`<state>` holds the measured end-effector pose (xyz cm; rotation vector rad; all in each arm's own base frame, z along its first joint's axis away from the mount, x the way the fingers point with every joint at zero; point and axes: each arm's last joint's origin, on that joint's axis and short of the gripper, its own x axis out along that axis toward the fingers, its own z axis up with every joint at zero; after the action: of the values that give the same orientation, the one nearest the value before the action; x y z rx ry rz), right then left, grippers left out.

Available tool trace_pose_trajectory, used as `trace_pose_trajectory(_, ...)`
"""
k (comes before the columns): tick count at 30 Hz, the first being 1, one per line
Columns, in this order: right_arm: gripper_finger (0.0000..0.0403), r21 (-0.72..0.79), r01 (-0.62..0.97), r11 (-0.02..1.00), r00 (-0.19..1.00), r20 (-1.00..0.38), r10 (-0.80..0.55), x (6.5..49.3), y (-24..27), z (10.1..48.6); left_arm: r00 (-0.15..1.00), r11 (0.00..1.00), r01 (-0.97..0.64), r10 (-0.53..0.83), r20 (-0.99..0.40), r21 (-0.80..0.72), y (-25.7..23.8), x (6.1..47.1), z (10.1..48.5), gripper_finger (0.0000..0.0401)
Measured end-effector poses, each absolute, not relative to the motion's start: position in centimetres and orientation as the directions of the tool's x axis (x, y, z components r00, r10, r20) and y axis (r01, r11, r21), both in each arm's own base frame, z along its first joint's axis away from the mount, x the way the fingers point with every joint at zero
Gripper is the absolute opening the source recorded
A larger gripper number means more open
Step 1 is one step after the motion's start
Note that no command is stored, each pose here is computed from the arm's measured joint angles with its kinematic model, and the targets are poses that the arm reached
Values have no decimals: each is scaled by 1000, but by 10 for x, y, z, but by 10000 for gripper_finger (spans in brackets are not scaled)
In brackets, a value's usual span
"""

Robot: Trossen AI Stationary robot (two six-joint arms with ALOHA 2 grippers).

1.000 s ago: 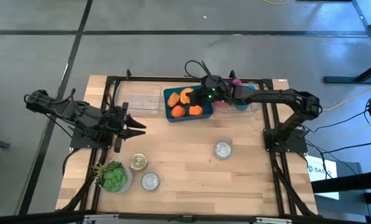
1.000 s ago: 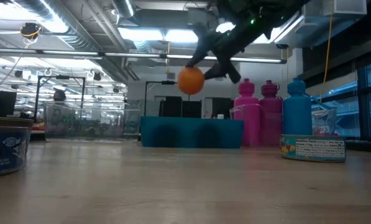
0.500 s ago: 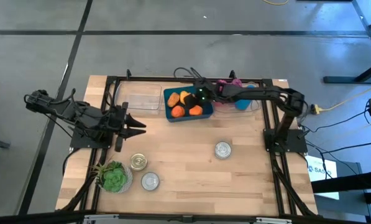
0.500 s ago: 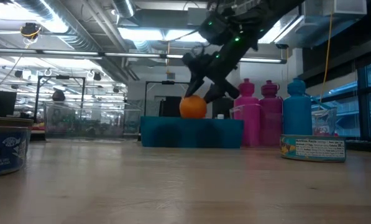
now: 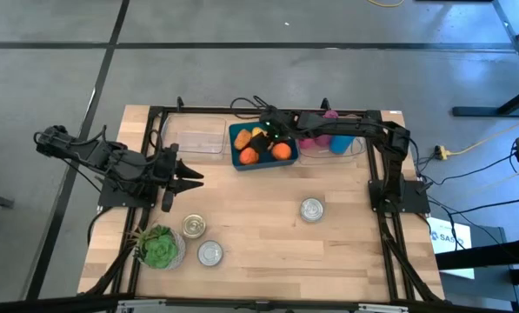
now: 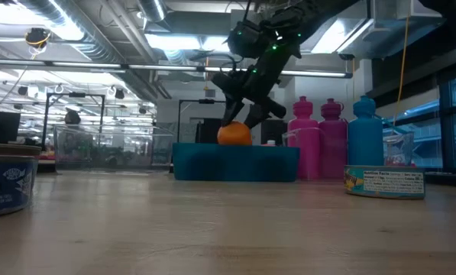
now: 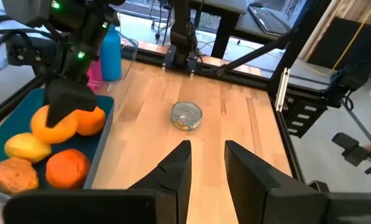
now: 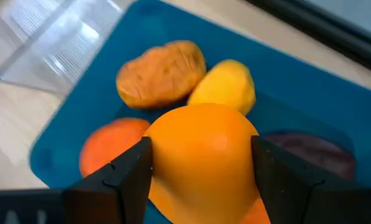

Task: Pick & Place Food Item
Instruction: Put the orange into the blue bin, then put the yellow blue tuna can into the left transparent bin

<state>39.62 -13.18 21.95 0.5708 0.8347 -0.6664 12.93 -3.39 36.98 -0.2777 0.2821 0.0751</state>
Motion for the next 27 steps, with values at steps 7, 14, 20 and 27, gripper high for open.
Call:
trace_pose_trajectory(7,235,169,722,671,459,-842,-283,394,-123,217,954,960,-136,60,-293,-247,-33,129,369,88)
trace_pose_trajectory(14,236,168,707,687,465,-842,-272,397,-114,217,954,960,-136,60,-293,-246,-33,129,369,88)
trace_pose_trajectory(20,259,206,682,702,483,-847,-220,398,-112,216,954,960,-135,59,-293,-247,-33,129,369,88)
trace_pose_trajectory(27,313,231,672,704,492,-849,-191,398,-111,216,954,959,-135,58,-293,-248,-33,129,369,88)
